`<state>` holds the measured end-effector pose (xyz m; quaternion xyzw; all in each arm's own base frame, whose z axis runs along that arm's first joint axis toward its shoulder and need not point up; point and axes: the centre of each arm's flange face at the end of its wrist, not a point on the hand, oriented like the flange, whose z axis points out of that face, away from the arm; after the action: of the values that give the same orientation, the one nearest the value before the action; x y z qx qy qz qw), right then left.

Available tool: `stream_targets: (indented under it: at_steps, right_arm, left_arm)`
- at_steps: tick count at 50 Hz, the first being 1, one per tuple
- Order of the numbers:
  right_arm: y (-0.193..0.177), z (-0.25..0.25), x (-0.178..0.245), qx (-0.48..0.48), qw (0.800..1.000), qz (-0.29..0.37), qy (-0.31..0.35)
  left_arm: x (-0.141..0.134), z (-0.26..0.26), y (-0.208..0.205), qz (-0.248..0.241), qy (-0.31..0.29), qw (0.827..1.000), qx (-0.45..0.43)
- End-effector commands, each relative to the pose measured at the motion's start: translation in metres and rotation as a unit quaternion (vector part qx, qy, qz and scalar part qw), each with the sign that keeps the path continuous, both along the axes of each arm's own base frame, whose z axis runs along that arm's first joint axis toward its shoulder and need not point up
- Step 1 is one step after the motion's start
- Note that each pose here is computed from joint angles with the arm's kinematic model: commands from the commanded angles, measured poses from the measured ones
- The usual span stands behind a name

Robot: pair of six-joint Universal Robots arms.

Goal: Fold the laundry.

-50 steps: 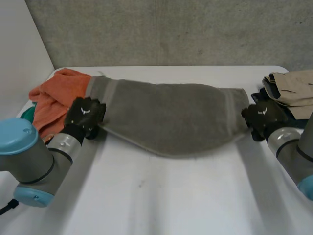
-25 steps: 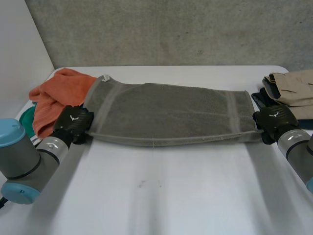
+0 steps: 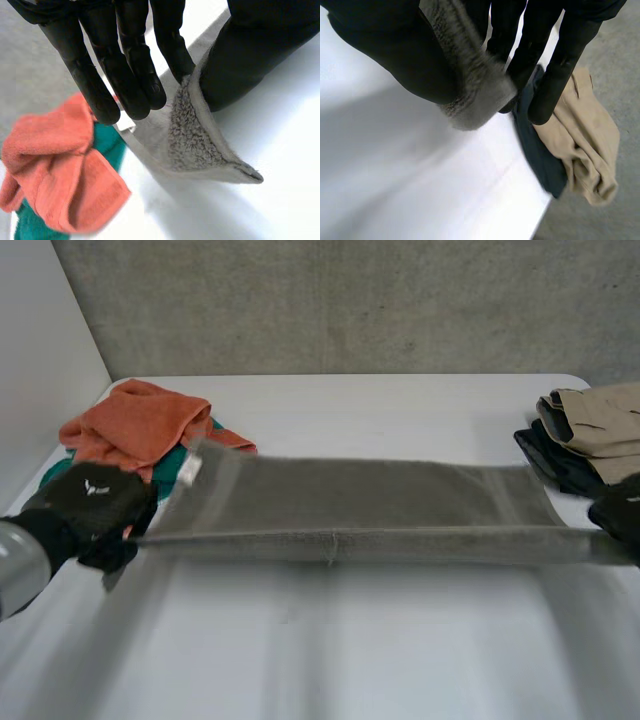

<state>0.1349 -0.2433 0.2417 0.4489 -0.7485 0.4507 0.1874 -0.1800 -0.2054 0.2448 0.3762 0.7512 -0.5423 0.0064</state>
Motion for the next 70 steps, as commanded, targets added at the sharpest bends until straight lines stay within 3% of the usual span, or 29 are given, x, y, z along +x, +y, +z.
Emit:
stream_targets:
  at_steps: [1,5,10,15,23,34,42,50,60,70]
  right_arm:
    - [0.012,-0.017,-0.005,0.034,0.999,0.005,0.023]
    - [0.0,-0.034,-0.005,0.041,0.999,0.005,0.02]
    - [-0.041,-0.06,-0.01,0.004,1.0,-0.02,0.015]
    - [-0.073,-0.075,0.0,-0.028,0.999,-0.031,-0.005]
    - [-0.12,-0.087,0.03,-0.094,0.995,-0.018,-0.002]
    - [-0.171,-0.097,0.042,-0.166,0.985,-0.025,-0.026]
    - [-0.165,-0.088,0.048,-0.168,0.981,-0.055,-0.074]
    - [-0.137,-0.075,0.041,-0.137,0.981,-0.075,-0.114]
    - [-0.089,-0.087,0.024,-0.015,0.986,-0.047,-0.158]
    - [-0.088,-0.104,0.003,-0.006,0.984,-0.067,-0.164]
  left_arm:
    - [-0.001,-0.017,0.015,-0.037,-0.06,0.996,0.046]
    - [-0.002,-0.046,-0.006,-0.042,-0.069,0.993,0.09]
    - [-0.014,-0.061,-0.043,-0.054,-0.065,0.994,0.069]
    - [-0.046,-0.068,-0.083,-0.084,-0.06,0.995,-0.015]
    - [-0.069,-0.078,-0.152,-0.047,-0.055,0.987,-0.145]
    - [-0.104,-0.101,-0.18,-0.064,-0.03,0.969,-0.235]
    - [-0.117,-0.108,-0.165,-0.079,-0.022,0.969,-0.231]
    - [-0.101,-0.074,-0.142,-0.034,0.017,0.975,-0.218]
    - [-0.083,-0.055,-0.101,-0.012,0.104,0.981,-0.164]
    - [-0.079,-0.063,-0.089,-0.007,0.119,0.983,-0.136]
